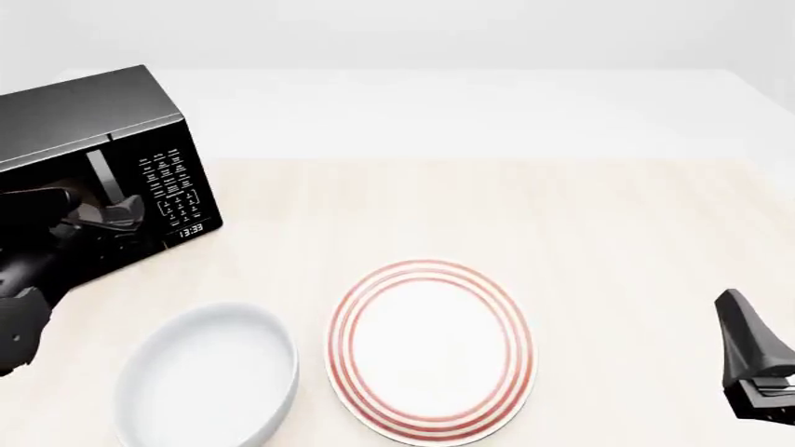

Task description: Open the microwave.

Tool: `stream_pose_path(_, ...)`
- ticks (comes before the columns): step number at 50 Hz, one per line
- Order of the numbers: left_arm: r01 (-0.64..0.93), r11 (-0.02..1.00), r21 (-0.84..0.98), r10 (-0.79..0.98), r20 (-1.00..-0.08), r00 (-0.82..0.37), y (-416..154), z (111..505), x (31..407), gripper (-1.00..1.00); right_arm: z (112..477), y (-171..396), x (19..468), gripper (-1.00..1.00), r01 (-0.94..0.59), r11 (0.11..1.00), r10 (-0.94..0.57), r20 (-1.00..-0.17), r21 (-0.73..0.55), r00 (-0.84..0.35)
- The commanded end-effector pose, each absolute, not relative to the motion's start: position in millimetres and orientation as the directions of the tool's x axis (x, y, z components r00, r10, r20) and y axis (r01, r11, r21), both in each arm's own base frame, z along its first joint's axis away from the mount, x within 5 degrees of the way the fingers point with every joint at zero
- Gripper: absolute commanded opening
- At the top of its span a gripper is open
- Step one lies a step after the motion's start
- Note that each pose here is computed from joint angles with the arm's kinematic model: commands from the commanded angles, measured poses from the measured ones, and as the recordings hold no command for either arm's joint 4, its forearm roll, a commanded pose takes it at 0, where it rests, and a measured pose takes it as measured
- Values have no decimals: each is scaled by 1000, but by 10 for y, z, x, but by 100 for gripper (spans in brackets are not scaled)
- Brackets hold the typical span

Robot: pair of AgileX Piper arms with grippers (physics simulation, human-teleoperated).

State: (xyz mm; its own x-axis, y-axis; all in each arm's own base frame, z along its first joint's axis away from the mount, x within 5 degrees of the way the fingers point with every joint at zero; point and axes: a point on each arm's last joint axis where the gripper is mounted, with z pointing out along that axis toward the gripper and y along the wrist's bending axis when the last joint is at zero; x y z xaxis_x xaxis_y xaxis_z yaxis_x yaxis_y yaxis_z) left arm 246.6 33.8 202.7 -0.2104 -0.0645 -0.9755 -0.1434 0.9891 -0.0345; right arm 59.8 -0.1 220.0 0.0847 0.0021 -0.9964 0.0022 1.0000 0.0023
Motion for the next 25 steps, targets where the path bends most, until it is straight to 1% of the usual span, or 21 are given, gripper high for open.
stream_pose_path(1, -134, 991, -29, -59, -971, -232, 329, 1979, 2569, 100, 2201, -1, 598, 100, 2, 1000, 2, -996, 2, 85)
stream_pose_path(25, -133, 991, -20, -53, -965, -255, 354, 1916, 2751, 100, 2146, -1, 569, 100, 2, 1000, 2, -996, 3, 84)
